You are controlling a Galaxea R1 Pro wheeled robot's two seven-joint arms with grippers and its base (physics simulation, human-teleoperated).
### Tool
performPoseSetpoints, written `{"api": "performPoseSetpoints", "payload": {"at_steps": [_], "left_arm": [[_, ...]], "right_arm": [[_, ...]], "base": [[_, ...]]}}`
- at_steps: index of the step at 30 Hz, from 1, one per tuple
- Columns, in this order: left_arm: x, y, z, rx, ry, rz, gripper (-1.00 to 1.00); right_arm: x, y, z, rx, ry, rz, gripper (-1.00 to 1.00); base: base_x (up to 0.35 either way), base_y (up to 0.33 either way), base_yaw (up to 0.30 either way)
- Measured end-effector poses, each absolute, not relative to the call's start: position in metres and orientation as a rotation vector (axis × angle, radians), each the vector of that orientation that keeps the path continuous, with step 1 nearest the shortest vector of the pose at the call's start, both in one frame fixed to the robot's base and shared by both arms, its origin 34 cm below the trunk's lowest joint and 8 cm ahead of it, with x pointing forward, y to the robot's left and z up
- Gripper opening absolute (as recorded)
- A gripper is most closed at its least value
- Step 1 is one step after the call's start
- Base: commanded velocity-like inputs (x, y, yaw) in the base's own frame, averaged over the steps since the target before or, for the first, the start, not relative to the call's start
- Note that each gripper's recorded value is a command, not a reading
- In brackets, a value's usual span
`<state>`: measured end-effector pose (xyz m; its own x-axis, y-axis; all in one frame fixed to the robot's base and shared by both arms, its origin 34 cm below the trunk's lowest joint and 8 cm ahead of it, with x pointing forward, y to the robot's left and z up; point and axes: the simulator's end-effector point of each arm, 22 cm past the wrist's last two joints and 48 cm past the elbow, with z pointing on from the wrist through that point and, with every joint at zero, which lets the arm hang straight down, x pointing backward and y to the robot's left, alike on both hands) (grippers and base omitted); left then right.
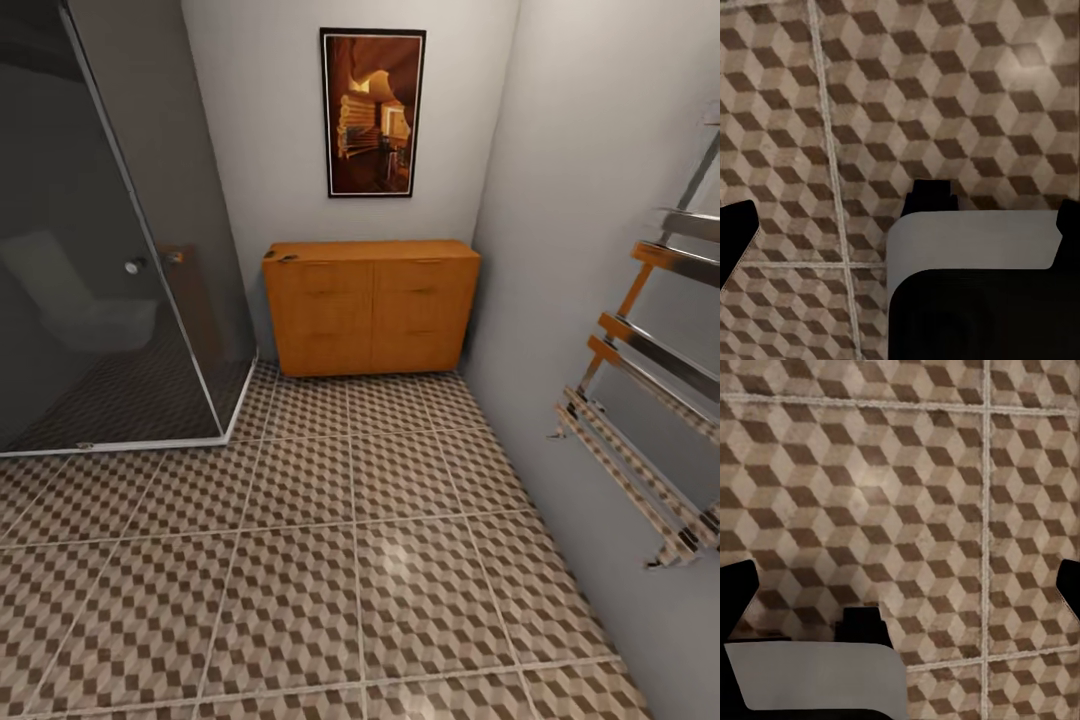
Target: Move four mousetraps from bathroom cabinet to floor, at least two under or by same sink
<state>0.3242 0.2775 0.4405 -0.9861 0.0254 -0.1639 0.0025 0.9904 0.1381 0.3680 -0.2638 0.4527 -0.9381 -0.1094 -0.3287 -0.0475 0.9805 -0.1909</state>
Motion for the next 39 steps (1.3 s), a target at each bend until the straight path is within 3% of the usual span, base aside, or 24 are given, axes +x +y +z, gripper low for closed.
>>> {"api": "performPoseSetpoints", "payload": {"at_steps": [39], "left_arm": [[0.3240, 0.2777, 0.4405, 0.021, 2.969, 0.206, 1.00]], "right_arm": [[0.3680, -0.2637, 0.4527, -0.114, 2.783, -0.256, 1.00]], "base": [[0.334, 0.000, 0.000]]}}
